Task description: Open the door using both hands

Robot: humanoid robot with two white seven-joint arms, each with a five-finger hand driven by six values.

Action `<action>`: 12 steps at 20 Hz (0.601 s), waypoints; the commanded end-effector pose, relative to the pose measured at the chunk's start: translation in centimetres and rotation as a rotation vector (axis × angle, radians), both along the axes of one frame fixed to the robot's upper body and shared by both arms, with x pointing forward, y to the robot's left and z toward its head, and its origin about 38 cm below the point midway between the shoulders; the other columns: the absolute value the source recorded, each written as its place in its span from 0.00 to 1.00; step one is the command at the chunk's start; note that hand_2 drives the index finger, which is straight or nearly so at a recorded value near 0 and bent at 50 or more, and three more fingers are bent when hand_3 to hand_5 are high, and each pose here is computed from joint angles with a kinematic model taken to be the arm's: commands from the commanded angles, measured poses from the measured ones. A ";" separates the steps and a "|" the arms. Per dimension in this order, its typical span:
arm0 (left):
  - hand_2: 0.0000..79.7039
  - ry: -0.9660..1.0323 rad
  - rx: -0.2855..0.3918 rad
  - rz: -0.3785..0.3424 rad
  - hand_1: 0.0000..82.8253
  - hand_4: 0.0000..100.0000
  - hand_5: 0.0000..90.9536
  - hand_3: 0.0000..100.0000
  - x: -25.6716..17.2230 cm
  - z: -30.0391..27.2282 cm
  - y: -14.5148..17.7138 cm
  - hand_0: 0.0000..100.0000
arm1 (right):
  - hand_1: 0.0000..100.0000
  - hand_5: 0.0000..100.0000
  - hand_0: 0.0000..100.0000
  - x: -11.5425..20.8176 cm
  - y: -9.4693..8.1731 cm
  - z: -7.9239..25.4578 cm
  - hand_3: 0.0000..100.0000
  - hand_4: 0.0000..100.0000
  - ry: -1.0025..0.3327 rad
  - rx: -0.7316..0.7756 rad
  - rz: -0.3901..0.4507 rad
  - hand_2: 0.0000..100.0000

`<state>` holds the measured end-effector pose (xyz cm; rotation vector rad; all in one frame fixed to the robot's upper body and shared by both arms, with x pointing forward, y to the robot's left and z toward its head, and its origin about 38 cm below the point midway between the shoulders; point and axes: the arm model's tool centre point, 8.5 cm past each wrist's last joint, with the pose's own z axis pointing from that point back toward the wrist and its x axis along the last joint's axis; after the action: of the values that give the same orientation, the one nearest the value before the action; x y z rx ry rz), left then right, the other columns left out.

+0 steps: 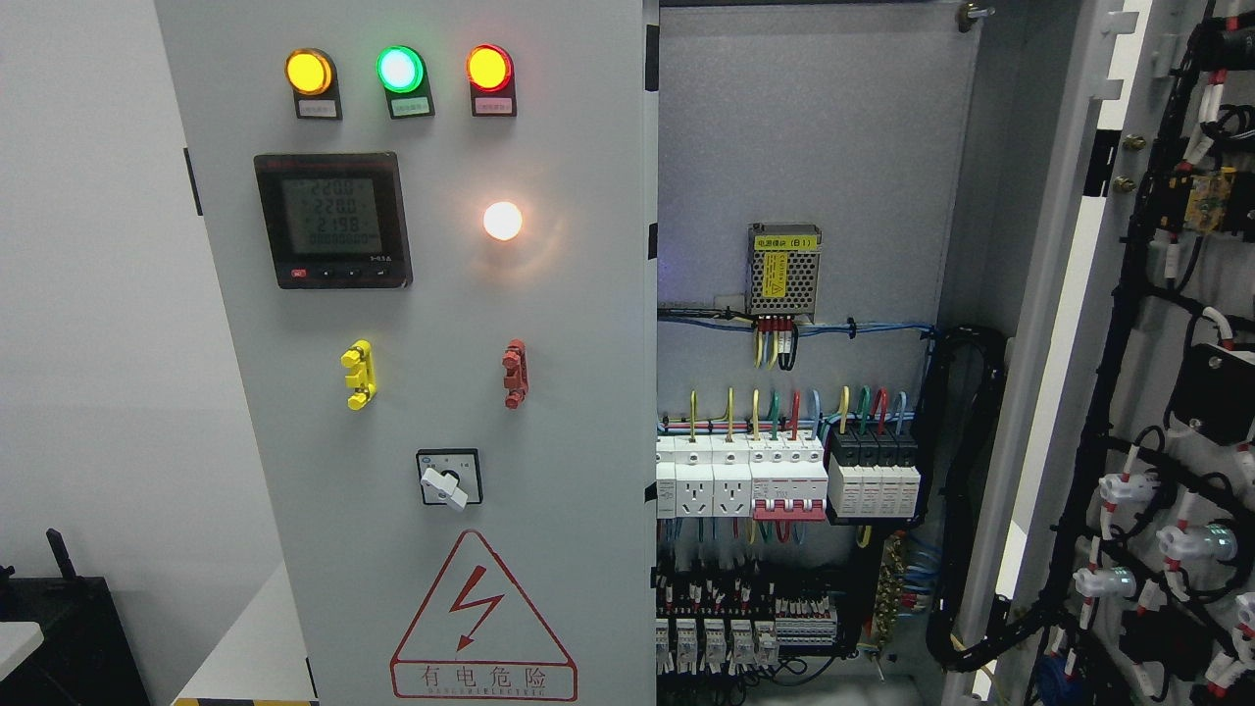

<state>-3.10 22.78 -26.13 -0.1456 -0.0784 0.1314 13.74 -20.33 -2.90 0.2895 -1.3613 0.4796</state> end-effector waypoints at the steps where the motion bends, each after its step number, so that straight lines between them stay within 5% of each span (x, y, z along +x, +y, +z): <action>1: 0.00 -0.004 -0.001 0.000 0.00 0.03 0.00 0.00 0.2 0.0 0.0 0.00 | 0.00 0.00 0.00 2.9 1.2 3.9 0.00 0.00 -0.134 0.097 0.019 0.00; 12: 0.00 -0.004 -0.001 0.000 0.00 0.03 0.00 0.00 0.2 0.0 0.0 0.00 | 0.00 0.00 0.00 7.8 2.1 7.1 0.00 0.00 -0.315 0.154 0.011 0.00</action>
<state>-2.99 22.77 -26.14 -0.1459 -0.0816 0.1313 18.55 -19.01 2.07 0.3511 -1.6124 0.4544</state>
